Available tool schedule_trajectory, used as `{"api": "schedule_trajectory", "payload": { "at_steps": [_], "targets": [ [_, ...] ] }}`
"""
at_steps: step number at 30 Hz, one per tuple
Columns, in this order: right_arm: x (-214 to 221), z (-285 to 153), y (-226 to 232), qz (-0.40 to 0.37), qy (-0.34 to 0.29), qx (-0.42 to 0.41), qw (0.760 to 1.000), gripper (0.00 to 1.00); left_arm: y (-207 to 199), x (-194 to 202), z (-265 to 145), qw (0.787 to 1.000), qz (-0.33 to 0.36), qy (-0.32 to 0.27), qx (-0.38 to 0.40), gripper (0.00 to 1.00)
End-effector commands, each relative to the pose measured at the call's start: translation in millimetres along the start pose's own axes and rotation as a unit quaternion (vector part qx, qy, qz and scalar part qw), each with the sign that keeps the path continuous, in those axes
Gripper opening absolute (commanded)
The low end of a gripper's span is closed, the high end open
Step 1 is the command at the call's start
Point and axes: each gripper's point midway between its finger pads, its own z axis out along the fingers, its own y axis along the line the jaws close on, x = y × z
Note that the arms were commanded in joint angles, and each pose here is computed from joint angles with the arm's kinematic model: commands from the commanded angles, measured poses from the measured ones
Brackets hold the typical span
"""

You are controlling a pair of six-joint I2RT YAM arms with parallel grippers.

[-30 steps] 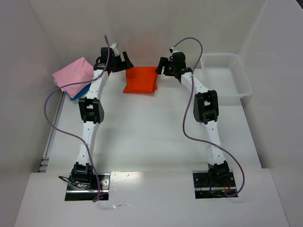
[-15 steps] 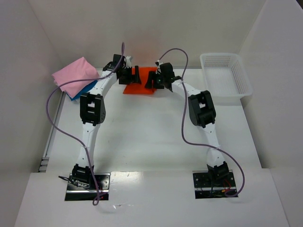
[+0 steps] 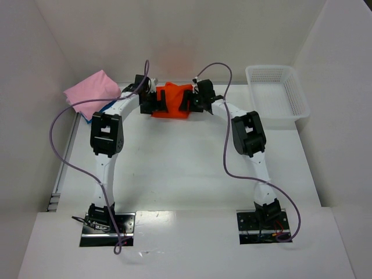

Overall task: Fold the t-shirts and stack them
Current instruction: Fold the long partially folded tshirt into a neat square

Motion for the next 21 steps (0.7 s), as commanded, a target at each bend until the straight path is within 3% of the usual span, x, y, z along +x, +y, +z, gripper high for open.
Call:
{"api": "schedule_trajectory", "payload": {
  "at_steps": [1, 6, 16, 21],
  "targets": [
    [-27.5, -35.1, 23.9, -0.004, -0.031, -0.020, 0.999, 0.75, -1.7, -16.8, -37.2, 0.999, 0.006, -0.044, 0.008, 1.00],
    [-18.4, -53.4, 38.1, -0.001, -0.035, -0.040, 0.999, 0.72, 7.3, -1.0, -56.4, 0.999, -0.004, -0.039, 0.005, 1.00],
    [-0.9, -44.6, 53.2, -0.015, -0.021, -0.063, 0.998, 0.68, 3.3, 6.6, -42.0, 0.999, -0.016, -0.040, 0.033, 1.00],
    [12.9, -31.4, 55.3, -0.028, 0.000, -0.061, 0.998, 0.64, 6.9, 0.6, -27.9, 0.997, -0.027, -0.053, 0.046, 0.91]
  ]
}}
